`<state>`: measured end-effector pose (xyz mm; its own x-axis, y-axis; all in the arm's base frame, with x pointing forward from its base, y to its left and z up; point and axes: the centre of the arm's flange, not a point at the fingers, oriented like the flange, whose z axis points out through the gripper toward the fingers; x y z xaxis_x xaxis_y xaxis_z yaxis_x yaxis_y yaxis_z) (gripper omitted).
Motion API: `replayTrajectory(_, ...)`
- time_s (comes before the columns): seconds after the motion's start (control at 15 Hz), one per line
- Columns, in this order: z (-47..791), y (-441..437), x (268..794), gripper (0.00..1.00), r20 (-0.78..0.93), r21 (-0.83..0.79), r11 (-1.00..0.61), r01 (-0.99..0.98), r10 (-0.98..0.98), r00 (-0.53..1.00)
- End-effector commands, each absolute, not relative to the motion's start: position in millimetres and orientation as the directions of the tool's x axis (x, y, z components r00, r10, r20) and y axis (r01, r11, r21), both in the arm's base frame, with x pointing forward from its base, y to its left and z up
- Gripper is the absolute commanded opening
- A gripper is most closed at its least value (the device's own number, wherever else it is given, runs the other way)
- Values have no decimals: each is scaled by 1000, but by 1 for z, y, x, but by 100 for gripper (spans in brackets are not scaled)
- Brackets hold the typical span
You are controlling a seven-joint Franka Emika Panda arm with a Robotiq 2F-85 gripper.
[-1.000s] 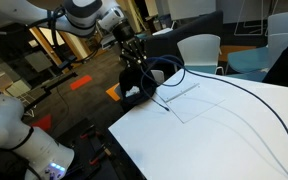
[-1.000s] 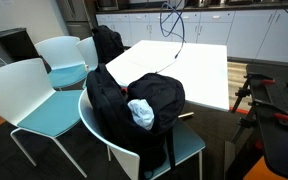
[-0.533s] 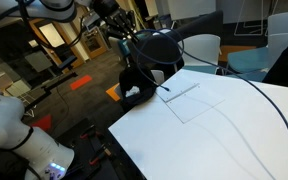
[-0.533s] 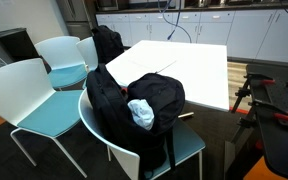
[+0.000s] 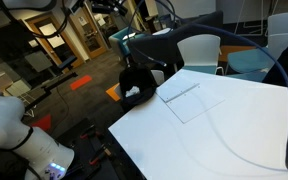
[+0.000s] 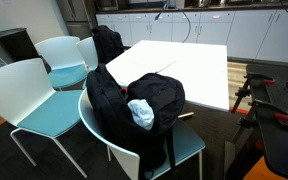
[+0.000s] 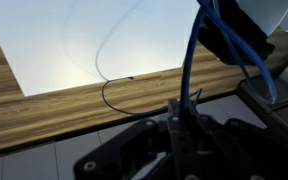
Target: Fold the cable
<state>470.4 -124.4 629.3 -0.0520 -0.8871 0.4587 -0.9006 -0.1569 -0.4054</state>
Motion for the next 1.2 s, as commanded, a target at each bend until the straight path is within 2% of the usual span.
replayTrajectory(0.0, 653, -116, 455, 2, 448, -482, -187, -856, -892, -58)
replayTrajectory(0.27, 665, -107, 450, 2, 425, -513, -209, -833, -904, -35)
replayTrajectory(0.53, 635, -114, 468, 2, 371, -492, -200, -847, -928, 4)
replayTrajectory(0.87, 545, -101, 516, 2, 203, -541, -272, -796, -960, 191)
replayTrajectory(1.13, 472, -72, 535, 2, 69, -557, -334, -760, -931, 359)
